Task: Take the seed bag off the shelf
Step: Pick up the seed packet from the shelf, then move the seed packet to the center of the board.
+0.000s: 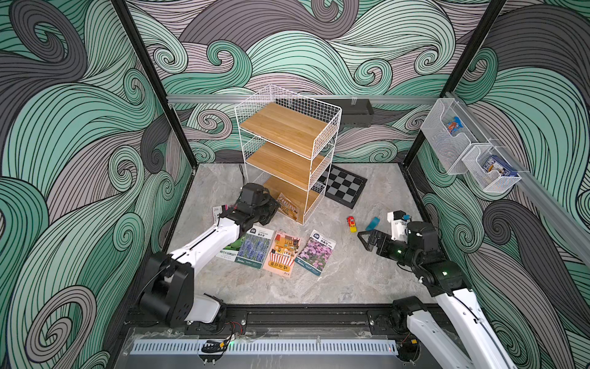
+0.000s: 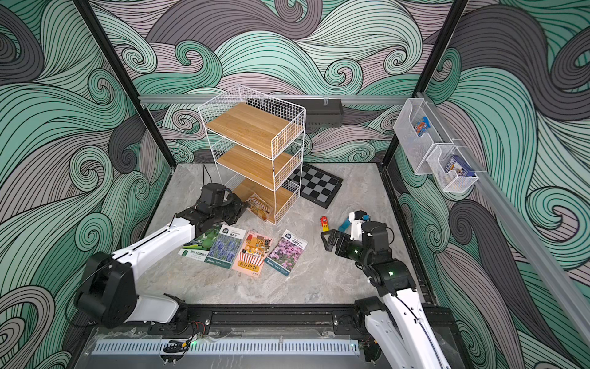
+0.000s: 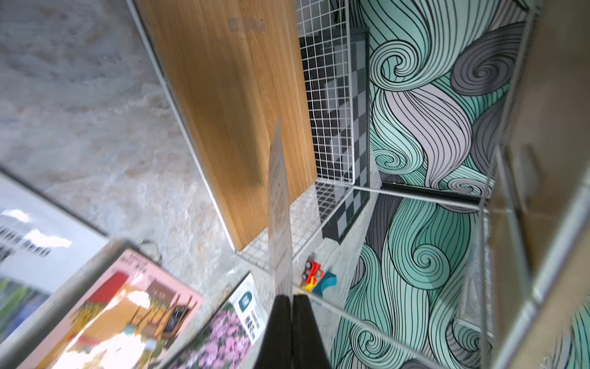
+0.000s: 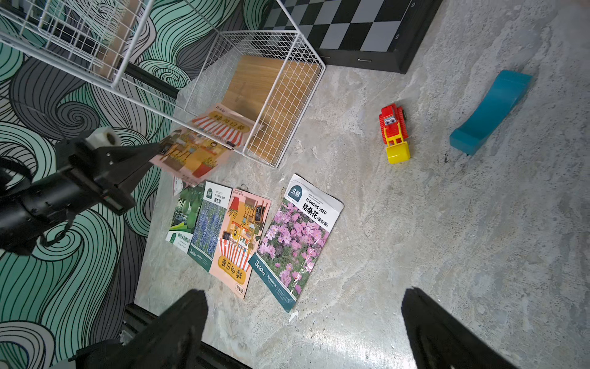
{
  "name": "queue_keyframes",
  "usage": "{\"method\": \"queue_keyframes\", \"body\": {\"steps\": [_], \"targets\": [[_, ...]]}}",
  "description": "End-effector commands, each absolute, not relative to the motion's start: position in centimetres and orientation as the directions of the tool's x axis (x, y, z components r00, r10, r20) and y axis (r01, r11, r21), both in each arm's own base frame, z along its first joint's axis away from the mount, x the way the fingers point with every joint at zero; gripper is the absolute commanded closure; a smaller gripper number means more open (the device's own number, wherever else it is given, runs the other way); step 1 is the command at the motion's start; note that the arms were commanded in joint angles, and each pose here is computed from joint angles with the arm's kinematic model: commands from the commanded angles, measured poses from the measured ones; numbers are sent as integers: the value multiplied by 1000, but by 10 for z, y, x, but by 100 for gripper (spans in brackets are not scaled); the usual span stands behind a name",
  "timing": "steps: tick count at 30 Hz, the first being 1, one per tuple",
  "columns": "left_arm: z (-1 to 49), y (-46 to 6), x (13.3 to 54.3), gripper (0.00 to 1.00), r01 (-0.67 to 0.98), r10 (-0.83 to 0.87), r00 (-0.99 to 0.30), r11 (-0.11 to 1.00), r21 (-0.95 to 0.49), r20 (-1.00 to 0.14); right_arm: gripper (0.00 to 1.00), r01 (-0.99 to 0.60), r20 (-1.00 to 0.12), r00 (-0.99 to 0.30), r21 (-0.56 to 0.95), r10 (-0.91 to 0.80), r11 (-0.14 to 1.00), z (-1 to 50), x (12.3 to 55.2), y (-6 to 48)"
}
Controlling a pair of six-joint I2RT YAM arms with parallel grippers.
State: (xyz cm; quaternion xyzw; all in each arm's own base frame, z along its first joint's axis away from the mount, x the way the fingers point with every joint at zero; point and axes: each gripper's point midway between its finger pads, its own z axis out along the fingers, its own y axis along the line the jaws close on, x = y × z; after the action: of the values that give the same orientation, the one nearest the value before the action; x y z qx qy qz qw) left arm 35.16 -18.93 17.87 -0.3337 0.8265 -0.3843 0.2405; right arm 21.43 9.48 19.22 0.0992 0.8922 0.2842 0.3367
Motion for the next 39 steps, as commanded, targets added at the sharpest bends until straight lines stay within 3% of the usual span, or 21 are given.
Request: {"method": "queue_keyframes", "body": {"steps": [1, 10, 23, 30, 39], "targets": [[149, -171, 301, 100, -479, -733, -672, 536, -696, -102, 1, -63, -594, -730, 552, 339, 832, 210, 219, 95], [145, -201, 235, 100, -455, -675, -735, 555, -697, -58, 1, -74, -589, -737, 557, 331, 827, 221, 227, 99], [192, -313, 240, 100, -293, -546, -832, 582, -759, -97, 1, -59, -576, -741, 566, 344, 823, 222, 218, 98], [221, -327, 246, 100, -247, -521, -837, 630, -736, -165, 1, -56, -574, -742, 569, 347, 820, 223, 215, 97], [197, -300, 230, 100, -304, -557, -809, 669, -678, -187, 1, -58, -571, -746, 568, 342, 821, 221, 215, 98]]}}
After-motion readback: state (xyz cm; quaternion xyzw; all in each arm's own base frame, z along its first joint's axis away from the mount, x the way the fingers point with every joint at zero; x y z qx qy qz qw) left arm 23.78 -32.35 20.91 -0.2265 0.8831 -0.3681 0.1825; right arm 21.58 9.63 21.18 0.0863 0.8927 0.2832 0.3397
